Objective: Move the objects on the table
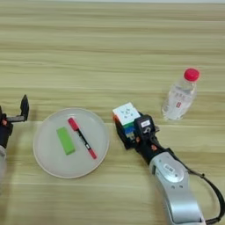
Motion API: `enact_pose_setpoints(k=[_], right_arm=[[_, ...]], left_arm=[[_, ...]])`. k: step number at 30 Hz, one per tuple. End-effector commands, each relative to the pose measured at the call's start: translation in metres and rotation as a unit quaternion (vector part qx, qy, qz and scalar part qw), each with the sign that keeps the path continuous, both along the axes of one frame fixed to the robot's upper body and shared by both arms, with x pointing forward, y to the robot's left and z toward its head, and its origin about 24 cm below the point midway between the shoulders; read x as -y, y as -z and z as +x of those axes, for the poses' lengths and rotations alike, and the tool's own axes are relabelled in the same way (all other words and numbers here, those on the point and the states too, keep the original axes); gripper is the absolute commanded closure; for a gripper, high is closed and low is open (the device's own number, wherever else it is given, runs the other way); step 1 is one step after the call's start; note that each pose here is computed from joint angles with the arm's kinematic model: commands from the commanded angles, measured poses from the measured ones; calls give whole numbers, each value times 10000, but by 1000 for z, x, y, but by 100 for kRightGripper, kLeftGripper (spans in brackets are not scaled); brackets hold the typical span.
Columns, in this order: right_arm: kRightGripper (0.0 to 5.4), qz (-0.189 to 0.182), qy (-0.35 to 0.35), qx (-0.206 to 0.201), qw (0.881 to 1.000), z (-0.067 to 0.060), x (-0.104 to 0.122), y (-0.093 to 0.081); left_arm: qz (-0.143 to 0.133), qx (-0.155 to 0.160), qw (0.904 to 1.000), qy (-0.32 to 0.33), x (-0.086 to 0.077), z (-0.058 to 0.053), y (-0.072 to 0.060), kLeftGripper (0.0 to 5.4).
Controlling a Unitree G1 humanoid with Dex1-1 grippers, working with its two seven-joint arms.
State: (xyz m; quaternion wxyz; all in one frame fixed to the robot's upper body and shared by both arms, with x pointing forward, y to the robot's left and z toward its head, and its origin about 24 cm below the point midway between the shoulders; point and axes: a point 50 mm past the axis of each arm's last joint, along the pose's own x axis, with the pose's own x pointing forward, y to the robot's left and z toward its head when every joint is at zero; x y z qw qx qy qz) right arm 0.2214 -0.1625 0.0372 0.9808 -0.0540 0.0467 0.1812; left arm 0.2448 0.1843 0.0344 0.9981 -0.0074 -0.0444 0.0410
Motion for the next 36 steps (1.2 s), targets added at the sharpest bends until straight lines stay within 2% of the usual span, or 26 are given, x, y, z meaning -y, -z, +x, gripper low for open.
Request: enact_pose_setpoints(k=[1,16,18,20,28,36], right_arm=[[208,-119,103,-109,9998,0,5,5],[208,-104,249,-375,9989,3,8,20],[171,-104,250,-370,9989,3,8,20],[163,-109,254,-364,9990,3,8,20],[76,-75,266,-322,9991,4,7,19],[2,-39,289,-92,9995,6,7,12]], left_arm=[[33,-57,10000,-4,-1,1,1,0],[27,-58,10000,-5,0,2,1,0],[28,-59,10000,-6,0,2,1,0],[28,-60,10000,-5,0,2,1,0],[21,-65,10000,-5,0,2,1,0],[17,-69,10000,-1,0,2,2,0]])
